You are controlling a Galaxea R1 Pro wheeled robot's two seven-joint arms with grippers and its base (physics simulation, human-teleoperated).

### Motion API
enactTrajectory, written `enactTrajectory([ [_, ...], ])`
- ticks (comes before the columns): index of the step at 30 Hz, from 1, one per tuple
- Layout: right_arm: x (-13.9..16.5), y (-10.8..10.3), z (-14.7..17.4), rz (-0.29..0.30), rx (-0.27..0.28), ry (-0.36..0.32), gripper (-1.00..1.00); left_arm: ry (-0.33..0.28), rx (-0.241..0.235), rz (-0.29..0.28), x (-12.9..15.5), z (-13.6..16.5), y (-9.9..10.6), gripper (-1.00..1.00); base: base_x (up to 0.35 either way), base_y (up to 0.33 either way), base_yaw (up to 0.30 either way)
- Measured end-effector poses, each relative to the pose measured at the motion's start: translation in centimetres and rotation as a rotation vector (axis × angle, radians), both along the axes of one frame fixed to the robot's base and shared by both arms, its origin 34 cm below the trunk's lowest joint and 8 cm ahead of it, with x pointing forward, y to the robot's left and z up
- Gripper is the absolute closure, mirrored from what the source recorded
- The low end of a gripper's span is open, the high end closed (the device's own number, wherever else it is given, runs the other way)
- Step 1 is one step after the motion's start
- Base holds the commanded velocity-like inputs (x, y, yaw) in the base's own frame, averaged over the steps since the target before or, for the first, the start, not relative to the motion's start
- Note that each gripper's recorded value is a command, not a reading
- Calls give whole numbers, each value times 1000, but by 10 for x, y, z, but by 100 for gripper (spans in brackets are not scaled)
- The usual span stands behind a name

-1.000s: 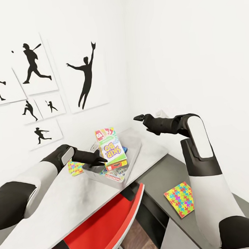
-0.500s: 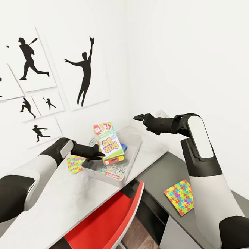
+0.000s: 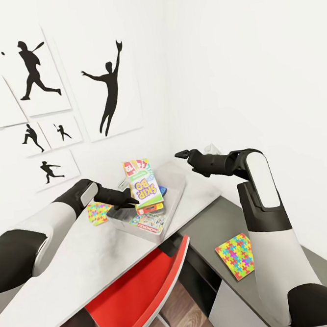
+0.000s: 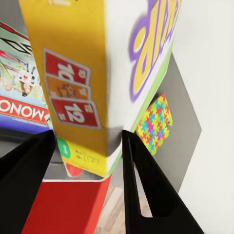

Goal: Put all the toys in the child's room - the three board games (two on the bed and one on the table), the two jigsaw puzzles on the table, and the tennis ball on the table - inside the toy box on the table in the child's room.

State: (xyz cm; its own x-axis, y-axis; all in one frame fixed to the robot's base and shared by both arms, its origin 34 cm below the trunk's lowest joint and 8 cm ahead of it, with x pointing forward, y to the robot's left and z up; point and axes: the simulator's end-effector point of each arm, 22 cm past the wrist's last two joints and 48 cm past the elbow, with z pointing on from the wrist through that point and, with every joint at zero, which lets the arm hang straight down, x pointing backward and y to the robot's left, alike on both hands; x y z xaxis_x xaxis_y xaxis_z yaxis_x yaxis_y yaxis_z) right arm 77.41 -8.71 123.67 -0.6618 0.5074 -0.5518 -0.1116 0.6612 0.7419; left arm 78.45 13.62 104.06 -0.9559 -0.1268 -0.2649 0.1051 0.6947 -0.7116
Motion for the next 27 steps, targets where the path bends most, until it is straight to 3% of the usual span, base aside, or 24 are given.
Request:
enactTrajectory([
  [8, 3, 0, -5, -1, 2, 4, -100, 11, -5, -14, -1, -8, -10, 100, 0, 0, 0],
  [27, 9, -1, -24, 1, -1, 27, -100, 65, -3, -4, -3, -33, -4, 100, 0, 0, 0],
])
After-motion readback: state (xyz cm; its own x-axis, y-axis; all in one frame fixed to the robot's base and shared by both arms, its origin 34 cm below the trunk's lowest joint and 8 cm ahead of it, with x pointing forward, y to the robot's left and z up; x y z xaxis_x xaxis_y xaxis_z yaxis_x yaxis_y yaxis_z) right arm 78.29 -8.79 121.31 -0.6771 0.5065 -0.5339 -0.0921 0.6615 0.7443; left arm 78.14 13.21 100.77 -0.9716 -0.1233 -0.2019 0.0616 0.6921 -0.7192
